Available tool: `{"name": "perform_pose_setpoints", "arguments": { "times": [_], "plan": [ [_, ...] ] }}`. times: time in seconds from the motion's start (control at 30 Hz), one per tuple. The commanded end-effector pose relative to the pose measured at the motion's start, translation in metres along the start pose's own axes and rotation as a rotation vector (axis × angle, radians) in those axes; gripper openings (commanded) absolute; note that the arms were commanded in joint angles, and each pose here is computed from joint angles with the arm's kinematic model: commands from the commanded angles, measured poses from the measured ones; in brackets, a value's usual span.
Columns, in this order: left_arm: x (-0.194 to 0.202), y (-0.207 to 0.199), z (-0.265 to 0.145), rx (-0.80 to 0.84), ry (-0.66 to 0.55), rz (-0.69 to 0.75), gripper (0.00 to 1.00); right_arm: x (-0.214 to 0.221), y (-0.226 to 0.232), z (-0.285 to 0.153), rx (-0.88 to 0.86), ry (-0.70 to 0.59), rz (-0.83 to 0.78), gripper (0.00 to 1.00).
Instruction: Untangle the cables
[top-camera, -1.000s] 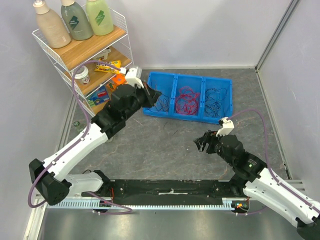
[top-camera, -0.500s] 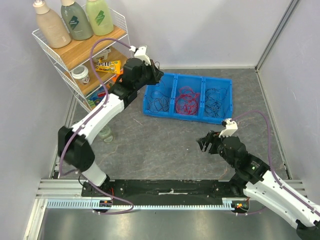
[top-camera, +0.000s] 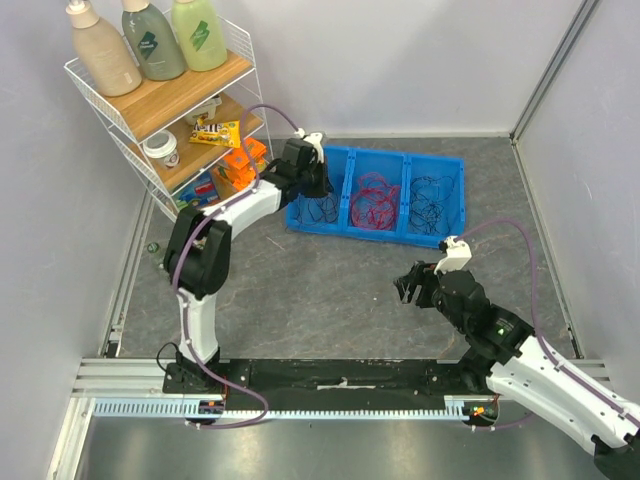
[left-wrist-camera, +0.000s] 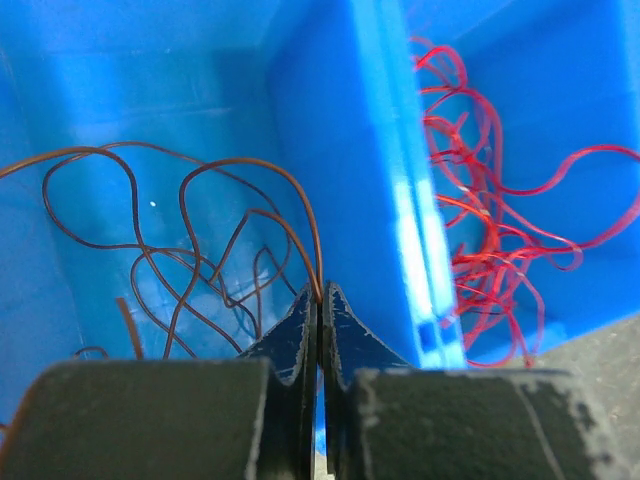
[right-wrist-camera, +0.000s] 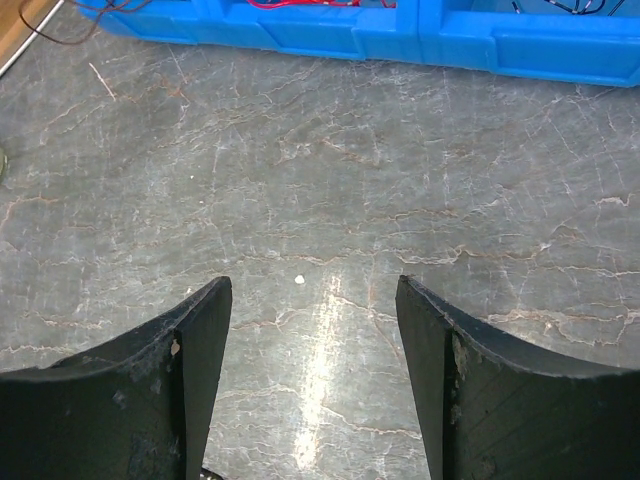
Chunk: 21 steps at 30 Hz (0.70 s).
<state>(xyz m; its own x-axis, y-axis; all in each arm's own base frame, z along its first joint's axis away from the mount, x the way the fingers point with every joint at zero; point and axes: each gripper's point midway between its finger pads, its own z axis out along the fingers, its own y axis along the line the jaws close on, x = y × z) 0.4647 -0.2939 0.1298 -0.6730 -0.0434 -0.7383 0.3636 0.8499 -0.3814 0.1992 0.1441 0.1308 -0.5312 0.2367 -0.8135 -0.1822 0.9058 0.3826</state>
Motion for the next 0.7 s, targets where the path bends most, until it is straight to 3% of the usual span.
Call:
{"name": "perform_pose_setpoints", "arguments": {
  "times": [0.0,0.07,0.1,0.17,0.27,0.5,0.6,0.67],
  "plan": [
    [-0.005,0.013,0.017,-0.067,0.035,0.049,0.02,-0.017,0.008,0.000,-0.015,-0.051,0.007,0.74],
    [-0.015,0.010,0.017,-0.067,0.026,0.055,0.04,-0.017,0.007,0.000,-0.014,-0.055,0.008,0.74],
    [-0.018,0.009,0.015,-0.070,0.029,0.053,0.12,-0.017,0.007,0.000,-0.012,-0.055,0.007,0.74],
    [-0.032,0.000,0.003,-0.052,0.002,0.054,0.40,-0.016,0.006,0.001,-0.011,-0.052,0.006,0.74],
    [-0.052,-0.014,-0.024,-0.027,-0.051,0.055,0.63,-0.013,0.007,0.002,-0.012,-0.041,0.006,0.74],
    [-0.062,-0.047,-0.110,0.086,-0.170,0.024,0.67,-0.001,0.016,0.010,-0.053,0.011,0.000,0.74],
    [-0.042,-0.069,-0.151,0.229,-0.217,-0.028,0.70,0.012,0.020,0.016,-0.067,0.071,-0.009,0.75],
    [-0.005,-0.079,-0.171,0.336,-0.196,-0.088,0.73,0.019,0.023,0.019,-0.080,0.104,-0.014,0.75]
  ]
}}
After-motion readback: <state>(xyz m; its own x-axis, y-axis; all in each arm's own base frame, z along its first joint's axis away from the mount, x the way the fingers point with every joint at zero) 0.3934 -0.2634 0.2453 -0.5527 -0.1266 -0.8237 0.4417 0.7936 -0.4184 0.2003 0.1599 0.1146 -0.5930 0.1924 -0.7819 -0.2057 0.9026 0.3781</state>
